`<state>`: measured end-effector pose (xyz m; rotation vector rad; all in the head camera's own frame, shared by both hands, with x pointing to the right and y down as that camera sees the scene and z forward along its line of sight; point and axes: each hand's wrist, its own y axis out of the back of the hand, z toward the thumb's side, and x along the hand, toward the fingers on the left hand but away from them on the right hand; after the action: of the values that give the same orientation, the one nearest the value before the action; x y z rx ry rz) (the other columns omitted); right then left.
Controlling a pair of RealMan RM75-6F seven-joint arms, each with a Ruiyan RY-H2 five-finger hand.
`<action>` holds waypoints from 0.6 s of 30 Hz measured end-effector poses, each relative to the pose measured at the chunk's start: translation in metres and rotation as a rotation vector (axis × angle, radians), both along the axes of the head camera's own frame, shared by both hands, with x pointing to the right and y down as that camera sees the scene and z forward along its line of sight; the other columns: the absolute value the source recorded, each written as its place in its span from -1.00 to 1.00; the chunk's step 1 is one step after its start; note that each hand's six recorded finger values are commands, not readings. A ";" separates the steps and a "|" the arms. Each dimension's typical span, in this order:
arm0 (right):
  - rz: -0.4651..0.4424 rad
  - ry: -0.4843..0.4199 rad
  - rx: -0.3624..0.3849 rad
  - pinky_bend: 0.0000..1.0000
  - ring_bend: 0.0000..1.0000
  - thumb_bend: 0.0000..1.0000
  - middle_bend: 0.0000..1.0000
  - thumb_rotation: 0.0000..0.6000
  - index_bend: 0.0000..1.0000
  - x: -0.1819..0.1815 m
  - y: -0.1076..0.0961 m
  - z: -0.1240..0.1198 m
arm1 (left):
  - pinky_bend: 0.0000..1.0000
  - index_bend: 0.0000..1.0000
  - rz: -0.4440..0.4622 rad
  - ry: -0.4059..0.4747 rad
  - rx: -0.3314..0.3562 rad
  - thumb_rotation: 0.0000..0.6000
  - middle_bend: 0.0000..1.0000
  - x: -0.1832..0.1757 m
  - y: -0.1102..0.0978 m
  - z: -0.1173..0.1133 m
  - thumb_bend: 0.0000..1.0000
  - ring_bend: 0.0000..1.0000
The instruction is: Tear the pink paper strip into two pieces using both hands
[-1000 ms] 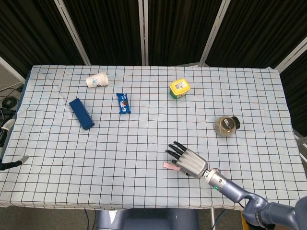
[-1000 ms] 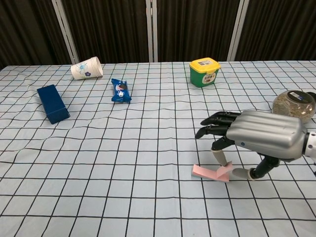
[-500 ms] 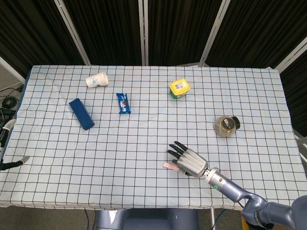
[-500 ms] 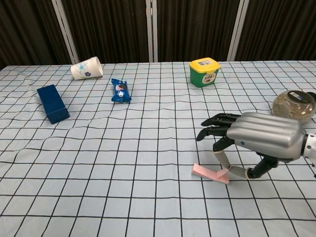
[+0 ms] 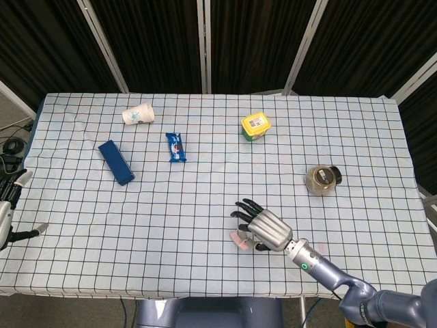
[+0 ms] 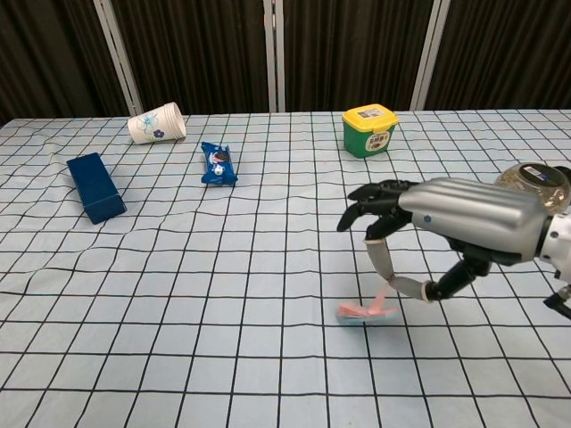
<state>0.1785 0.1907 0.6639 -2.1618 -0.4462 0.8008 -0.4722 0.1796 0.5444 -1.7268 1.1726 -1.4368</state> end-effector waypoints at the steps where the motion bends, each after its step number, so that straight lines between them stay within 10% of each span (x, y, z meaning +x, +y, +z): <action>1: 0.007 -0.016 -0.001 -1.00 -1.00 -0.05 -0.62 1.00 0.40 -0.003 -0.003 -0.006 | -1.00 -1.00 0.007 0.013 -0.010 1.00 -1.00 0.003 0.000 0.003 -1.00 -1.00; 18: 0.021 -0.077 0.071 -1.00 -1.00 -0.04 -0.65 1.00 0.42 -0.068 -0.055 -0.082 | -1.00 -0.78 0.129 0.324 -0.224 1.00 -1.00 0.105 -0.008 0.063 -1.00 -1.00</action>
<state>0.1108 0.1361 0.5820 -2.1311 -0.5297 0.7042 -0.3673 0.1718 0.6079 -2.2133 1.0674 -1.2822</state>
